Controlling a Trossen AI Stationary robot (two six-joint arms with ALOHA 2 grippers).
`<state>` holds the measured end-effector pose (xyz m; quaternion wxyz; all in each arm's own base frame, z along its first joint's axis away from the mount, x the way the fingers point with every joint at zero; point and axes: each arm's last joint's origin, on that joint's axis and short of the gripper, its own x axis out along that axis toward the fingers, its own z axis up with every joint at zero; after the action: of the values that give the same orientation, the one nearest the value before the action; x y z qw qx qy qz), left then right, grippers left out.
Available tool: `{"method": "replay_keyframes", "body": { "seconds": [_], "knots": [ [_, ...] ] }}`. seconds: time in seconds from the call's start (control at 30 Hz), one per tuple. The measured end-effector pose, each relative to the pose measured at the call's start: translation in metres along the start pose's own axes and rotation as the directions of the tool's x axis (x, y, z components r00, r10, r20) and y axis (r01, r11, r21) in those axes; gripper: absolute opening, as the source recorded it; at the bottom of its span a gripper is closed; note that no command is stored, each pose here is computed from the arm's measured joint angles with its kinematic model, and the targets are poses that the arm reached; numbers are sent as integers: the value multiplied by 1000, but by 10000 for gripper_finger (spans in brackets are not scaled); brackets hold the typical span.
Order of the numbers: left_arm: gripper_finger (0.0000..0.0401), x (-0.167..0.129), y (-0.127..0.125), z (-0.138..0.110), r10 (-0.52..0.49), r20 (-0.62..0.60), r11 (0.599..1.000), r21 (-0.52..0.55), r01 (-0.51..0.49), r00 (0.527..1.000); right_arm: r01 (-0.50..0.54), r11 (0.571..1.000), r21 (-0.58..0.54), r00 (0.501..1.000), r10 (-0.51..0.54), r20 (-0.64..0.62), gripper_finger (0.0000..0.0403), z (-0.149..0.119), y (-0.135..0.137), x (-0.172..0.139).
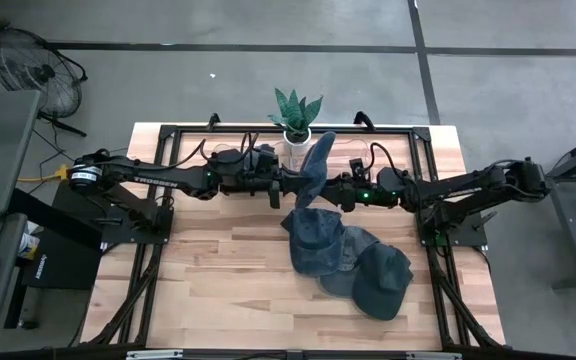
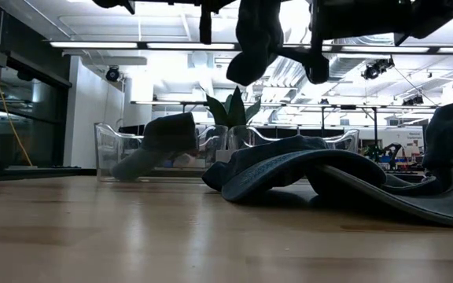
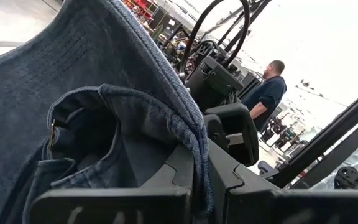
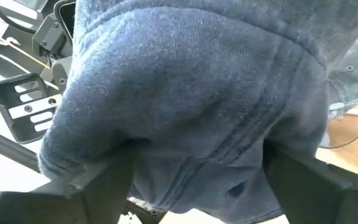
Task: Pick & Place hat
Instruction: Put the left dark blue cap into the right transparent bin
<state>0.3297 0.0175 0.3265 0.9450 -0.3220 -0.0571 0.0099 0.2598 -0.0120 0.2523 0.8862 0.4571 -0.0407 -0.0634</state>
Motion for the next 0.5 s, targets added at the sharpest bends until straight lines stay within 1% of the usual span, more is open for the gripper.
{"method": "replay_keyframes", "body": {
  "seconds": [0.13, 0.5],
  "knots": [
    [3, 0, 0, 0, -1, 0, 1000, 0, 1, 1000, 6, 1000, 1, 1000, -6, 9, 262, 0, 0, 0],
    [3, 0, 0, 0, -6, 0, 1000, -3, 6, 1000, 25, 1000, 1, 999, -25, 33, 70, 1, -1, 0]
  ]
}}
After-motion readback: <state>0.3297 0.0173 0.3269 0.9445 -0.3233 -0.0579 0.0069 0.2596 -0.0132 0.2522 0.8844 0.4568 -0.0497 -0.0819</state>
